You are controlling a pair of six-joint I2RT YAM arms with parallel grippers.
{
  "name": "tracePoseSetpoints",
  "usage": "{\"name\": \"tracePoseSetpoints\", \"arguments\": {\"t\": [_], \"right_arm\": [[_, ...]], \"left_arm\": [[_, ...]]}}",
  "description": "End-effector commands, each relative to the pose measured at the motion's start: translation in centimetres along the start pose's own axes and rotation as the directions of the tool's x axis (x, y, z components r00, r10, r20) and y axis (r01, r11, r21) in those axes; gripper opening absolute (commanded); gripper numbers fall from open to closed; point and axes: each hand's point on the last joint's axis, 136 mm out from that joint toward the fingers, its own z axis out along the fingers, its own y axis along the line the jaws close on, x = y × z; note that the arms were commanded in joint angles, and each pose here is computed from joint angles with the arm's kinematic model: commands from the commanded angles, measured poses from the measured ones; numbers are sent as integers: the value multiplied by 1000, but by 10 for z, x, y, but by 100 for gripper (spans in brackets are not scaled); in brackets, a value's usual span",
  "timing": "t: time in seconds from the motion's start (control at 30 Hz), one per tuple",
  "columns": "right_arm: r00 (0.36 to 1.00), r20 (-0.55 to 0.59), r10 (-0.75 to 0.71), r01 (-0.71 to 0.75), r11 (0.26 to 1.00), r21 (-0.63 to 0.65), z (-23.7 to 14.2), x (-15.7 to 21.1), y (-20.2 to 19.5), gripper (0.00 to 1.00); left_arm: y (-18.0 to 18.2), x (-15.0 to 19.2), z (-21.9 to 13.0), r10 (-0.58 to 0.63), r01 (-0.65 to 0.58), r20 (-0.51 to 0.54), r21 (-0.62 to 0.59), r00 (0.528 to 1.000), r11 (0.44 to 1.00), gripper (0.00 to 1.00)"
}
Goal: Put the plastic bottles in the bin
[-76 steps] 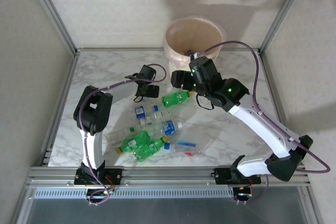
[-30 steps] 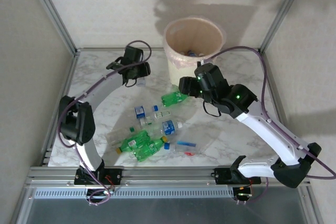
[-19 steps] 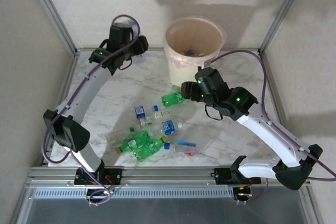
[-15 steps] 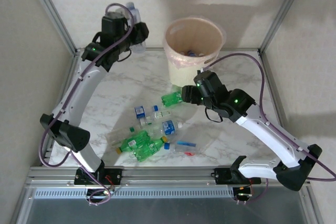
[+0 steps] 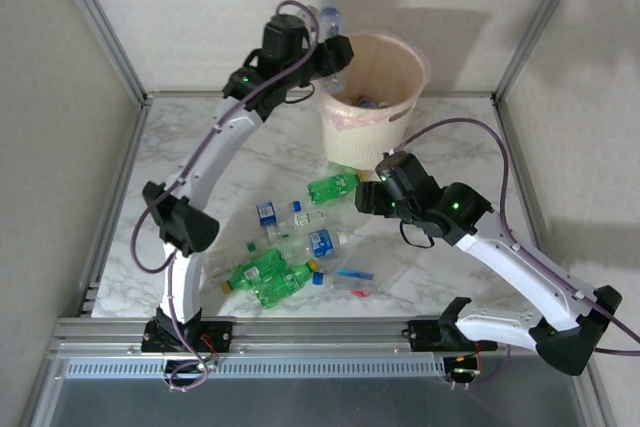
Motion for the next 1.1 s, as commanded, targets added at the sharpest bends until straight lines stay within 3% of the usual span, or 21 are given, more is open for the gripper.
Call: {"name": "tracePoseSetpoints", "arguments": {"t": [0.0, 0.23, 0.33, 0.4, 0.57, 0.77, 1.07], "right_arm": [[1000, -9, 27, -27, 1000, -7, -6, 9, -4, 73], [1000, -8, 22, -22, 1000, -3, -7, 11, -8, 73], [1000, -6, 18, -18, 1000, 1, -8, 11, -10, 74], [1000, 1, 14, -14, 1000, 3, -9, 11, -10, 74], [1000, 0, 0, 0, 1000, 7, -6, 11, -10, 75], [998, -46, -43, 40, 997, -59, 0, 20, 3, 77], [940, -245, -237, 195, 963, -186, 16, 95, 19, 83]], "left_arm": [[-25, -7, 0, -44, 43, 8, 97, 999, 994, 61], [-23, -5, 25, -115, 111, 20, 135, 993, 985, 64], [-25, -4, 30, -145, 140, 21, 153, 989, 978, 82], [-31, -5, 29, -142, 135, 30, 168, 989, 976, 99], [-38, -13, 20, -130, 118, 55, 175, 990, 977, 99], [-33, -27, -5, -75, 65, 109, 92, 991, 994, 100], [-17, -41, -76, 56, -46, 179, -62, 982, 997, 99]]}}
